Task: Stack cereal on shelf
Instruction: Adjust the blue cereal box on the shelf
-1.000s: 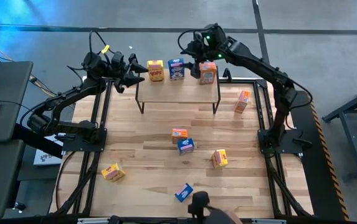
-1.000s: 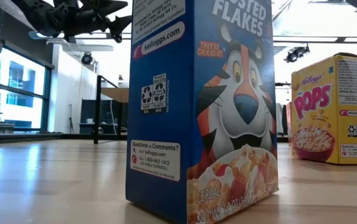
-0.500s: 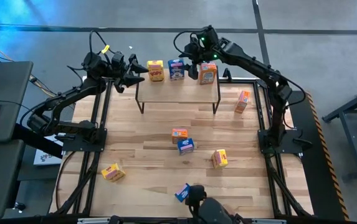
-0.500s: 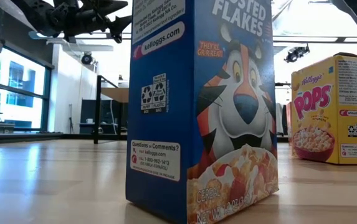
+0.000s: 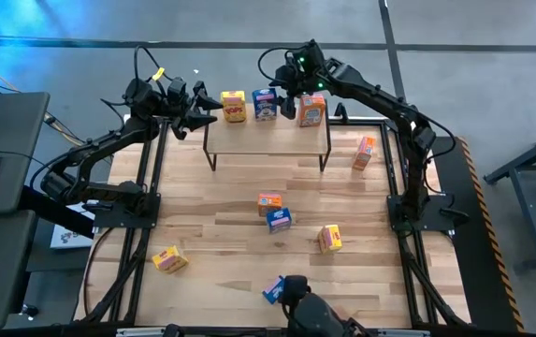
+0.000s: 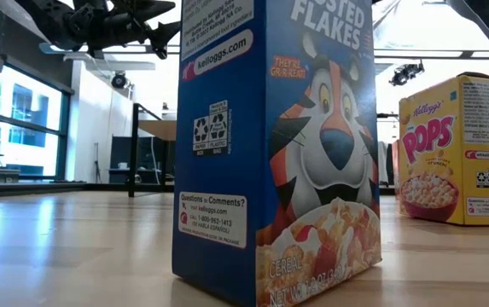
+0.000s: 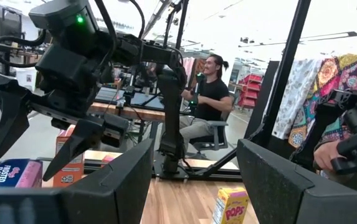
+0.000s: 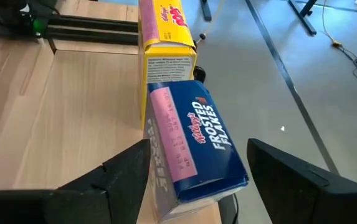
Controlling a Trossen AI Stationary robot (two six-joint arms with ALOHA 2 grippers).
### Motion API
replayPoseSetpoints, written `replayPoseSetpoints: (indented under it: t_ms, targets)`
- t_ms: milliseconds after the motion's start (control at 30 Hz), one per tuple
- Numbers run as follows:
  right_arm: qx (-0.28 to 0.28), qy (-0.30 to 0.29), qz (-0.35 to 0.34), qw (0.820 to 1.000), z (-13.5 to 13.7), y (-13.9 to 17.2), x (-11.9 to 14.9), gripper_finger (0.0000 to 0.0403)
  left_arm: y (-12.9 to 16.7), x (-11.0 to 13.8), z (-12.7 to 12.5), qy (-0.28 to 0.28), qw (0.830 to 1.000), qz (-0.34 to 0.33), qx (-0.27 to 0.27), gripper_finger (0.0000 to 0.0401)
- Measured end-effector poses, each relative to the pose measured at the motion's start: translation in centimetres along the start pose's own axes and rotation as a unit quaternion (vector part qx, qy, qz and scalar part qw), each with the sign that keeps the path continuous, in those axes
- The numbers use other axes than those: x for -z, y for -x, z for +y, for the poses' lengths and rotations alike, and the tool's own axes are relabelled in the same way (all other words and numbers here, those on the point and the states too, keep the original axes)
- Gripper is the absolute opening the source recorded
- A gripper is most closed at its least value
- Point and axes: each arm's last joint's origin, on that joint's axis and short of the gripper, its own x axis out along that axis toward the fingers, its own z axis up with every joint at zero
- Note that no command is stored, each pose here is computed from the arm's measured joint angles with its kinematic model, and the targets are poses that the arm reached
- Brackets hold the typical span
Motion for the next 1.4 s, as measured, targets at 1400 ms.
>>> replayPoseSetpoints:
  t_ms: [1400]
  targets:
    - [0.009, -0.009, 0.031, 0.999, -0.02, -0.74, 0.77, 0.0191, 0.01, 0.01, 0.00, -0.012, 1.000, 0.000, 0.000, 0.0223]
